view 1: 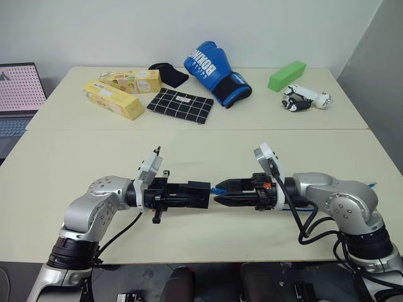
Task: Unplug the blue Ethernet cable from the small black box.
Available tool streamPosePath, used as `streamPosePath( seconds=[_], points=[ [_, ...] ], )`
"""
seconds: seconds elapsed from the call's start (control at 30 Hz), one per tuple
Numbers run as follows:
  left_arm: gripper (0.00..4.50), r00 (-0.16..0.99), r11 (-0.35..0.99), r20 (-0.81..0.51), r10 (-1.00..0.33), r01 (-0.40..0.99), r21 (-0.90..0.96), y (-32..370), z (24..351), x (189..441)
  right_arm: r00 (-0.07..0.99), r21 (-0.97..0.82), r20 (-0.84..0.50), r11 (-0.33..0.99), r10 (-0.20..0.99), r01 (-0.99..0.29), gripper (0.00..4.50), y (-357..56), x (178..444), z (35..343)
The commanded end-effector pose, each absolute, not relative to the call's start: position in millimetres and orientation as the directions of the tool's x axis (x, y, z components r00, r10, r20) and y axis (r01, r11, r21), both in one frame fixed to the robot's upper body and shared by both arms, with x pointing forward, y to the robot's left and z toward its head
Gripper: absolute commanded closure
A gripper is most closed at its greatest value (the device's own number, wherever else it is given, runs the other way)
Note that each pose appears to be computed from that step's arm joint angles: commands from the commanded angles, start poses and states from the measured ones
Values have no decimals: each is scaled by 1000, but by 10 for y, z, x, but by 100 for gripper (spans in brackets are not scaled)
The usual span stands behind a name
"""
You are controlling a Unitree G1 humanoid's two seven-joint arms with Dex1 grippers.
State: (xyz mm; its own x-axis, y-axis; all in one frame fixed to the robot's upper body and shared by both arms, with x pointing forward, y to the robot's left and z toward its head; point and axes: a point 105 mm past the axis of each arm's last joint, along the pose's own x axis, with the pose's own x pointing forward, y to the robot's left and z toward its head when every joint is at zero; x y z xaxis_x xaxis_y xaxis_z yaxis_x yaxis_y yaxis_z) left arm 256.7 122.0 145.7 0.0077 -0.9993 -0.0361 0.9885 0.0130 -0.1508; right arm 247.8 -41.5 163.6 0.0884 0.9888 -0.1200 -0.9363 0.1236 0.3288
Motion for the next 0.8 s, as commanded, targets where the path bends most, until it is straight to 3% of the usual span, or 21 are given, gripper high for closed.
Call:
streamPosePath(
  seconds=[0.03, 0.8],
  points=[
    [371, 17, 17, -3, -1000, 993, -119, 1233, 1540, 2576, 127, 265, -100, 150, 987, -953, 236, -378, 2487, 1708],
    [371, 27, 25, 15, -1000, 993, -117, 1211, 1518, 2620, 123, 256, -90, 142, 988, -956, 236, -354, 2493, 1727]
  ],
)
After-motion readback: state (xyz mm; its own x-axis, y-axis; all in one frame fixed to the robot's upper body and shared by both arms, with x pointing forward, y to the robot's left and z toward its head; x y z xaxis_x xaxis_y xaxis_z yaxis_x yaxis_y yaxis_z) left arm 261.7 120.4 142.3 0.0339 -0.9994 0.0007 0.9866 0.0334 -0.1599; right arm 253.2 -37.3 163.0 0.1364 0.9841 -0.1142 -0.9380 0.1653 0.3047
